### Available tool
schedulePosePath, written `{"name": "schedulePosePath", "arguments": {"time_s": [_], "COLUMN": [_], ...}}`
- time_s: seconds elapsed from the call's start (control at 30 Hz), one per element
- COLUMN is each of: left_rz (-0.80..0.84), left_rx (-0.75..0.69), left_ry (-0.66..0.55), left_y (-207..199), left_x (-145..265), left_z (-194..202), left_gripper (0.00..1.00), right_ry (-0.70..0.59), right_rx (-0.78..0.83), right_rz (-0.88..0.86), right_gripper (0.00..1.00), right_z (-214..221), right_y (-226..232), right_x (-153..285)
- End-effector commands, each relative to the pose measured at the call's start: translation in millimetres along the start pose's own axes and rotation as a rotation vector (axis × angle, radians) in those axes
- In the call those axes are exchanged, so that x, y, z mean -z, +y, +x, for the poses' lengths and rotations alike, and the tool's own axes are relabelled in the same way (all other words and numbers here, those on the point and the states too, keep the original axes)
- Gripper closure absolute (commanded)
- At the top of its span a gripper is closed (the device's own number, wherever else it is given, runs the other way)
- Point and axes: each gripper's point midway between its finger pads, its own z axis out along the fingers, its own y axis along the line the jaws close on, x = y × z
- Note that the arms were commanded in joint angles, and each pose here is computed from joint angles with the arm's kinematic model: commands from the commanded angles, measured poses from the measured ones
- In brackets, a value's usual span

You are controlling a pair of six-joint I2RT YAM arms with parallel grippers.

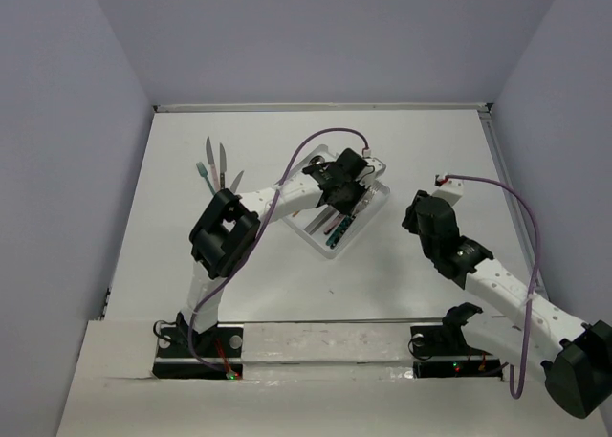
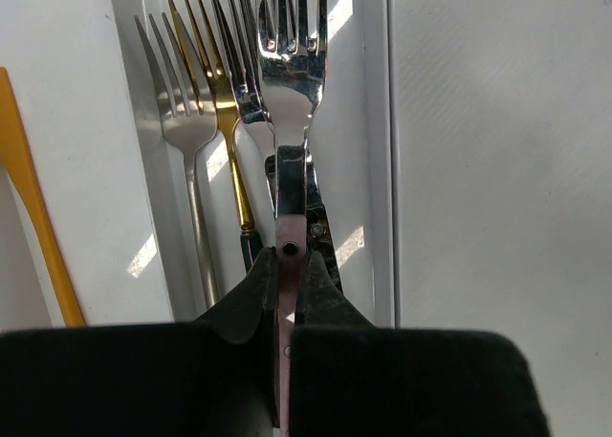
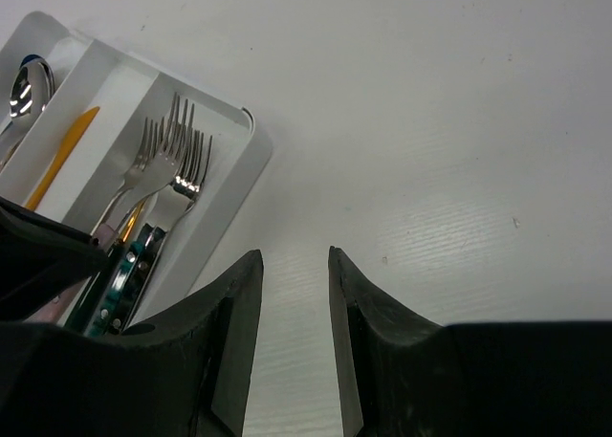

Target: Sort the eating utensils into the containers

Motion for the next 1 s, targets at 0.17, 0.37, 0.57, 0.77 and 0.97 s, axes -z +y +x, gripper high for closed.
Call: {"name": "schedulePosePath", "arguments": {"time_s": [0.17, 0.37, 0.57, 0.77, 0.97], "left_rz": [0.013, 0.019, 0.013, -0.132, -0.436], "left_rx": [0.012, 0.009, 0.005, 0.021, 0.266], "left_ry": [-0.054, -0.074, -0.080, -0.244, -0.385], "left_y": [-5, -6, -5, 51, 211], "left_x": [15, 21, 23, 90, 200], "left_z": [-25, -26, -29, -83, -62], "left_gripper": [0.73, 0.63, 0.56, 0.52, 0.39], "right_ry": [-0.075, -0.079, -0.073, -0.072, -0.059], "right_rx": [-0.041, -0.041, -0.035, -0.036, -0.024], "right_rz": [-0.057, -0.061, -0.063, -0.068, -0.077], "right_gripper": [0.60, 0.60, 0.60, 0.60, 0.60], "right_z": [-29, -30, -29, -29, -27], "right_y": [16, 16, 17, 18, 21], "right_x": [4, 5, 4, 4, 2]}}
